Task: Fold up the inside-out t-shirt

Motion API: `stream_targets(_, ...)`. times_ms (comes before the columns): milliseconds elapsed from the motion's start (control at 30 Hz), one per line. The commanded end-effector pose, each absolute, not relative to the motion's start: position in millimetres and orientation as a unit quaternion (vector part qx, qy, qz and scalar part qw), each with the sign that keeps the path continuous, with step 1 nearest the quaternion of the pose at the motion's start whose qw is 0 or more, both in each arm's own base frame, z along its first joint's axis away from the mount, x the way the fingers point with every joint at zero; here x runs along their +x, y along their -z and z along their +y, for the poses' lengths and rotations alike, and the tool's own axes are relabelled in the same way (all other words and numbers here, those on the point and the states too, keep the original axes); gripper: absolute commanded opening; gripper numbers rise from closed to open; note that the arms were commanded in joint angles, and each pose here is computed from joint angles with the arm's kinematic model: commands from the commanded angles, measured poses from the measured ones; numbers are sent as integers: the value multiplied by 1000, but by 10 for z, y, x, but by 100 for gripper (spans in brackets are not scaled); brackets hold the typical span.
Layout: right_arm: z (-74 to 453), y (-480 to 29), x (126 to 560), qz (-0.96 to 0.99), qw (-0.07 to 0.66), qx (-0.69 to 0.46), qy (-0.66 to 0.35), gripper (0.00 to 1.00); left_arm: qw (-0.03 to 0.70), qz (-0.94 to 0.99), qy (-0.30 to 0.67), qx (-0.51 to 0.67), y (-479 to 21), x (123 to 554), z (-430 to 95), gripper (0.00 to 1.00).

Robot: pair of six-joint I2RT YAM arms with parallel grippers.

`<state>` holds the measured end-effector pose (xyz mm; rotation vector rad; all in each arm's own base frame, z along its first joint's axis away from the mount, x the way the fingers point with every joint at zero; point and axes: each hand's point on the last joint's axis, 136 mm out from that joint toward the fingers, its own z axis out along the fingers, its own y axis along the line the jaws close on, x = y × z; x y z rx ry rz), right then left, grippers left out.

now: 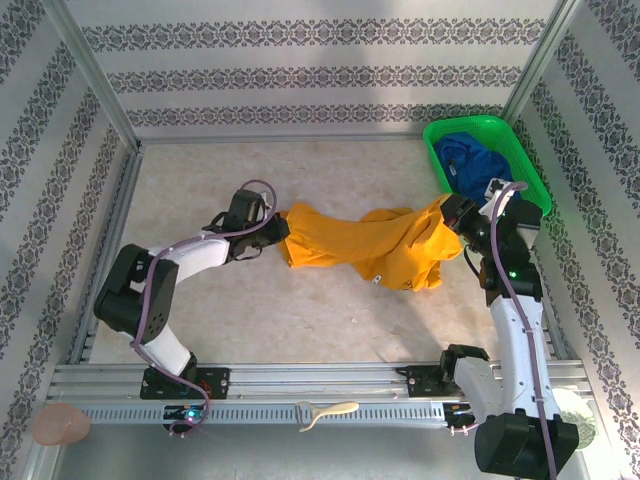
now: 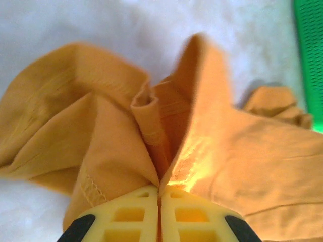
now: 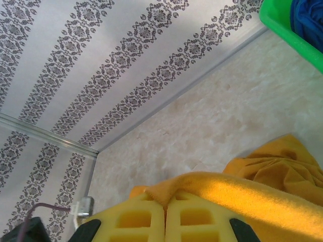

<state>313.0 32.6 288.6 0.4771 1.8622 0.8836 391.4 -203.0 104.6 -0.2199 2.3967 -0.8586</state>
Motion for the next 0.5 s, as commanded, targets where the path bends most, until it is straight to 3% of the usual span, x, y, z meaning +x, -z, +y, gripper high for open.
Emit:
stream_targets(0, 302, -3113, 3151, 755, 521, 180, -356, 0, 323, 885, 332, -56, -1468, 3972, -2038, 3)
stream_targets(67, 305, -3105, 3148, 755, 520, 181, -357, 0, 322, 882, 342, -53, -1517, 3966, -2074, 7)
stream_targets(167, 308, -3104, 3134, 754, 519, 182, -358, 0, 307, 883, 350, -54, -1429, 3969, -2116, 21)
stream_targets(467, 308, -3170, 3114, 752, 525, 178, -357, 0, 274, 893, 350, -75, -1016, 3932, -2129, 28)
